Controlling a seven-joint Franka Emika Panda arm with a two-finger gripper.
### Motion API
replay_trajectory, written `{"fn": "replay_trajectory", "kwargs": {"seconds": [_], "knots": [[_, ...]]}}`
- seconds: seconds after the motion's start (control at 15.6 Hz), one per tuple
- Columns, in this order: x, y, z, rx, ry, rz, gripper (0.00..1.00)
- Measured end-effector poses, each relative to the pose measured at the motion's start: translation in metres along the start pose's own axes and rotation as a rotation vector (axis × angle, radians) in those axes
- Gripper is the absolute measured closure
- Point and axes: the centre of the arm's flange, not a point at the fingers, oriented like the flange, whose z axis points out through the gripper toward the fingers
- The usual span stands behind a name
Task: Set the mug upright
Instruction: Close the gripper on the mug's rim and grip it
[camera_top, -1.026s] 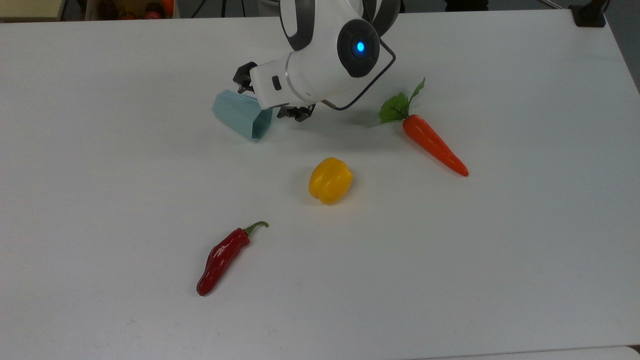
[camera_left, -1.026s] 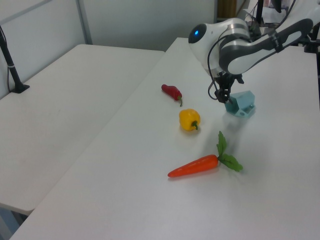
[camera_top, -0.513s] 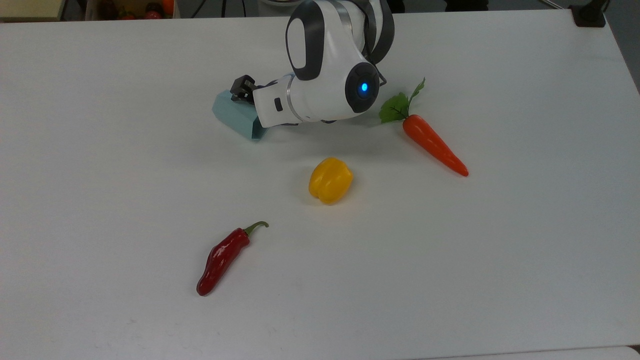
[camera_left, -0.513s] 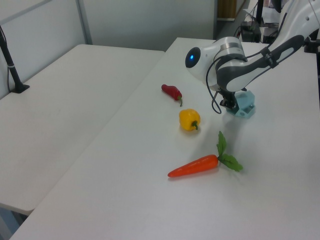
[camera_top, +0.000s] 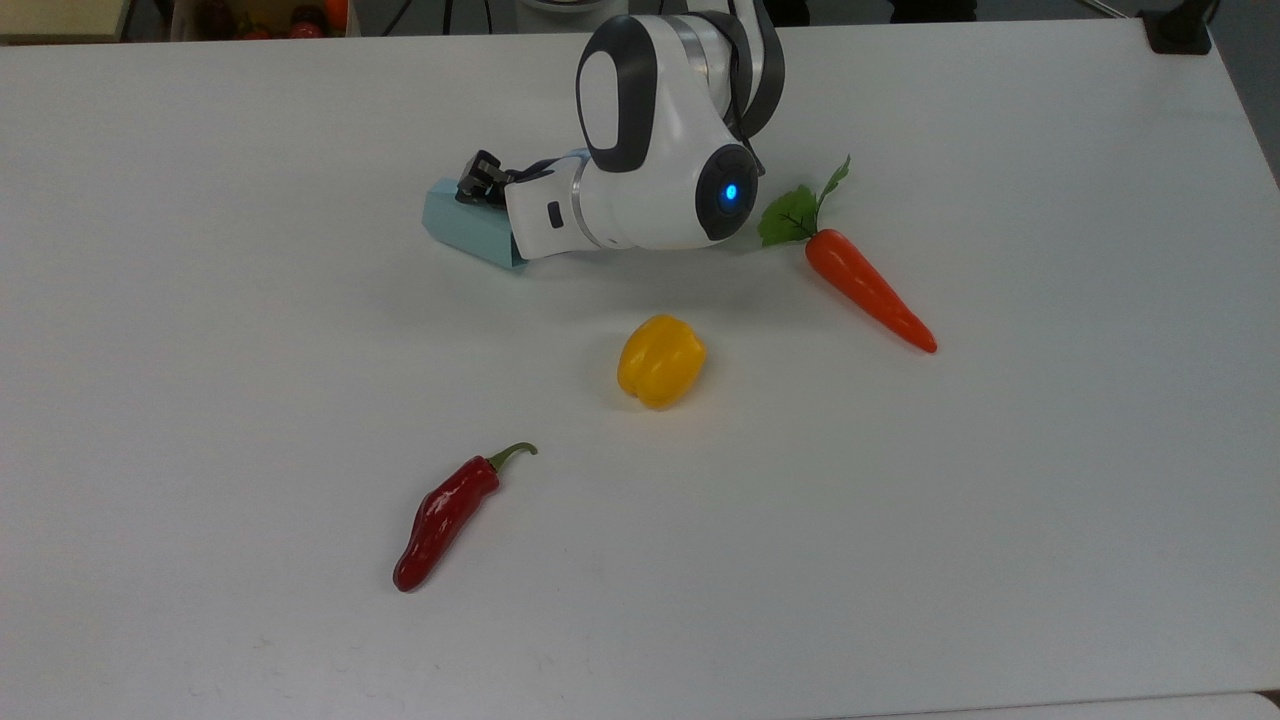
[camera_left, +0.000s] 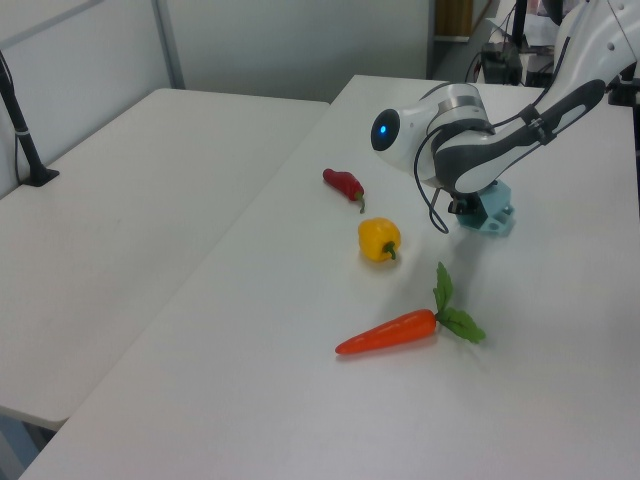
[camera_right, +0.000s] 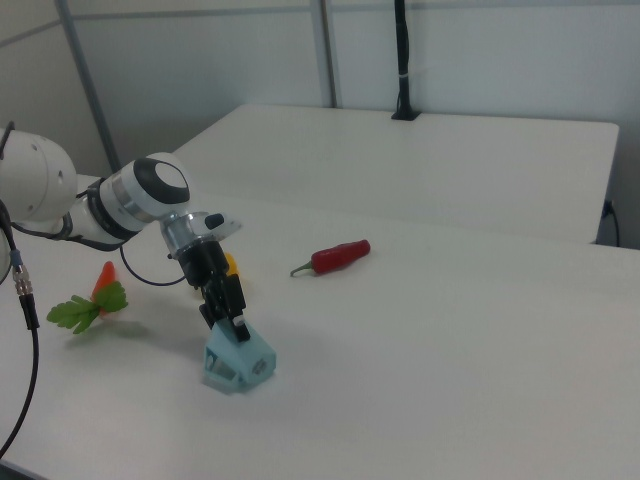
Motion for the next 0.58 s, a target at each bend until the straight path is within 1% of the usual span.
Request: {"fn": "replay_trajectory", "kwargs": {"seconds": [0.06, 0.13, 0.19, 0.32, 0.38, 0.45, 0.58], "knots": [[0.000, 0.003, 0.000, -0.017, -0.002, 0.001, 0.71], [-0.001, 0.004, 0.000, -0.023, -0.006, -0.002, 0.74], [-0.001, 0.005, 0.001, -0.025, -0.009, -0.012, 0.74], [-0.001, 0.007, 0.000, -0.036, -0.013, -0.033, 0.84], [-0.001, 0.008, 0.001, -0.038, -0.015, -0.047, 0.84], [-0.001, 0.011, 0.001, -0.050, -0.021, -0.064, 0.91], [-0.001, 0.014, 0.002, -0.061, -0.032, -0.100, 0.91]]}}
